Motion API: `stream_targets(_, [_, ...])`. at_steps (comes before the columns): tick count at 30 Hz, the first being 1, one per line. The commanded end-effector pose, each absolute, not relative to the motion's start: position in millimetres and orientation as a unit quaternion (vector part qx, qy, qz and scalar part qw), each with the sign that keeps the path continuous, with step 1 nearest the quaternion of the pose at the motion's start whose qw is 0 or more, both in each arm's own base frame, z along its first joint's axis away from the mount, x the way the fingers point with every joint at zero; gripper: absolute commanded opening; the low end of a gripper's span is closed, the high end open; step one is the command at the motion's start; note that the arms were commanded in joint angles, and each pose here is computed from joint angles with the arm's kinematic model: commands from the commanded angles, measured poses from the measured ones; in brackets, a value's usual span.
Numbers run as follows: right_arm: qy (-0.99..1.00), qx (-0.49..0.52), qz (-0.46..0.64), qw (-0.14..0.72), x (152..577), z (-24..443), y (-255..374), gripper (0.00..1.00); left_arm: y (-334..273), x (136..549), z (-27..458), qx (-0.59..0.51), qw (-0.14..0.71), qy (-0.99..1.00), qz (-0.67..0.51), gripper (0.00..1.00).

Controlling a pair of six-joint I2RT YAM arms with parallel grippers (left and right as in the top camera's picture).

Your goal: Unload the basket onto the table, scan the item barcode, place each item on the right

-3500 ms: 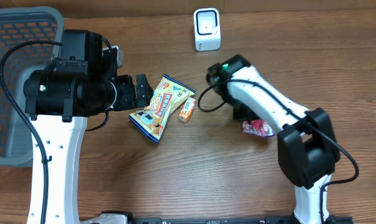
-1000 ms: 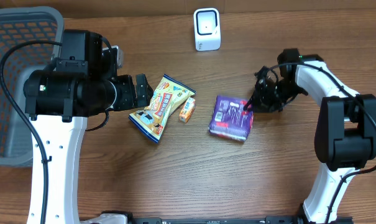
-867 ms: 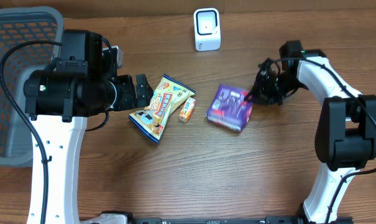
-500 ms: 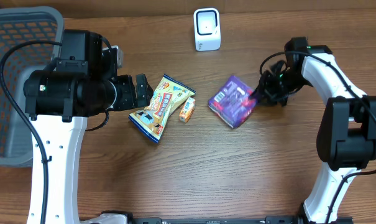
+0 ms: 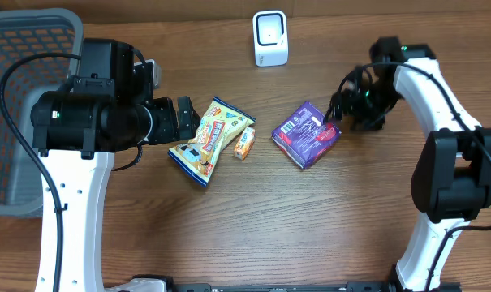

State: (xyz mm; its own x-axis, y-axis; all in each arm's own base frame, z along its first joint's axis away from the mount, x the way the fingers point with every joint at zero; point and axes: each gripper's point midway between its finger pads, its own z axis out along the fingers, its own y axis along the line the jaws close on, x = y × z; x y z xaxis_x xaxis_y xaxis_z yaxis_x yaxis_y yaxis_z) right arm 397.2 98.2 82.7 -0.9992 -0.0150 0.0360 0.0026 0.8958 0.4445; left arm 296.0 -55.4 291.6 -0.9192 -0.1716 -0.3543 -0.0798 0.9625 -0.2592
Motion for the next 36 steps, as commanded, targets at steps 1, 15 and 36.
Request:
stream_targets(1, [-0.961,0.151,-0.219,-0.073,425,102,98,0.84,-54,297,292,-0.061,0.193,0.972,-0.116,1.00])
stream_targets(15, [-0.937,0.179,-0.296,-0.055,414,48,132,0.67,-54,297,292,-0.061,0.193,0.972,-0.116,1.00])
stream_targets(36, [-0.937,0.054,-0.343,0.029,391,59,142,0.07,-54,297,292,-0.061,0.193,0.972,-0.116,1.00])
